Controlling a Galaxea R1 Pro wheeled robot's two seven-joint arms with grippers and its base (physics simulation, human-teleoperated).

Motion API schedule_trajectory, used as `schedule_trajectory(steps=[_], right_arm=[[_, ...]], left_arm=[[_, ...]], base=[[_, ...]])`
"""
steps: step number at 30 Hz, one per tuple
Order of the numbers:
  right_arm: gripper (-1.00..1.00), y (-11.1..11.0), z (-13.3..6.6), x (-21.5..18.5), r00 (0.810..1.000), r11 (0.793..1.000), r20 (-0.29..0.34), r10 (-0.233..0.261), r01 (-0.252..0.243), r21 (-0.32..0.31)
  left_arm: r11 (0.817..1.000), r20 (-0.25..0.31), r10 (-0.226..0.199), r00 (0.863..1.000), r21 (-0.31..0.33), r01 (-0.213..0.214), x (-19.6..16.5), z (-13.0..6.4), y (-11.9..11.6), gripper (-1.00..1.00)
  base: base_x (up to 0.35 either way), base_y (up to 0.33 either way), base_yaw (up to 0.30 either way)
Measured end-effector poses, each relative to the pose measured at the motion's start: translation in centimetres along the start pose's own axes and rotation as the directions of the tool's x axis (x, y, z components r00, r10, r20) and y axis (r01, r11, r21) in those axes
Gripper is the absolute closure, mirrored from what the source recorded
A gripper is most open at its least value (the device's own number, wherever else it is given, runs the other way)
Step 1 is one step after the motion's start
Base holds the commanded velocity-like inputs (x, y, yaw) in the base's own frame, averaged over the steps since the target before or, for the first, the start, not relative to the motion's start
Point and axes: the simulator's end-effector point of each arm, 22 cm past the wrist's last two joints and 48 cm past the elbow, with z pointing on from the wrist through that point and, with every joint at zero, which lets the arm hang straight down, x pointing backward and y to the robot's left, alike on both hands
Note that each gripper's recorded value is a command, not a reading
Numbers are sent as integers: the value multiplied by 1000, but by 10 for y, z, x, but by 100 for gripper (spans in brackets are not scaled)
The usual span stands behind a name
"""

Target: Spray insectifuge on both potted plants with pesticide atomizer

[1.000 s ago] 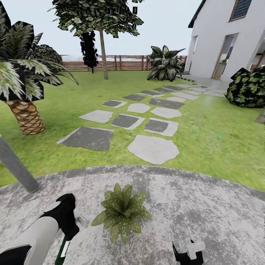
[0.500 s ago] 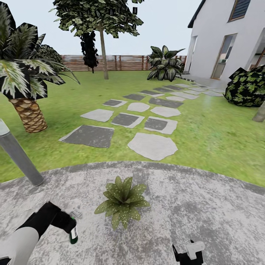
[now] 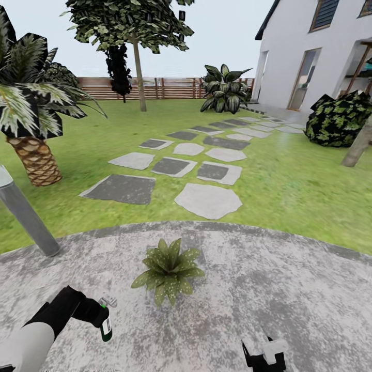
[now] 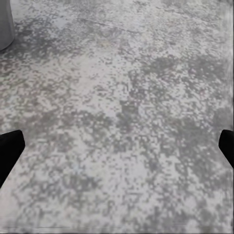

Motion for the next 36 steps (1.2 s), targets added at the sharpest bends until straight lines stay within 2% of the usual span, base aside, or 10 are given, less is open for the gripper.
schedule_trajectory(steps=[11, 31, 34, 36], right_arm=[[-100, 0, 0, 0, 1000, 1000, 0, 0, 0, 0], [-100, 0, 0, -2, 1000, 1000, 3, 0, 0, 0], [-100, 0, 1, -4, 1000, 1000, 9, 1, -1, 2], [-100, -1, 1, -5, 1000, 1000, 12, 2, -2, 4]], left_arm=[[1000, -2, -1, 1000, 2, 1, 1, 1, -1, 100], [1000, -4, 1, 1000, 7, -1, 1, 1, -4, 100], [1000, 7, 5, 1000, 22, -5, -5, 5, -14, 100], [999, 16, 15, 1000, 43, -16, -13, 11, -29, 100]], base=[[-301, -51, -264], [-5, -4, -265], [0, 0, -66], [0, 0, -11]])
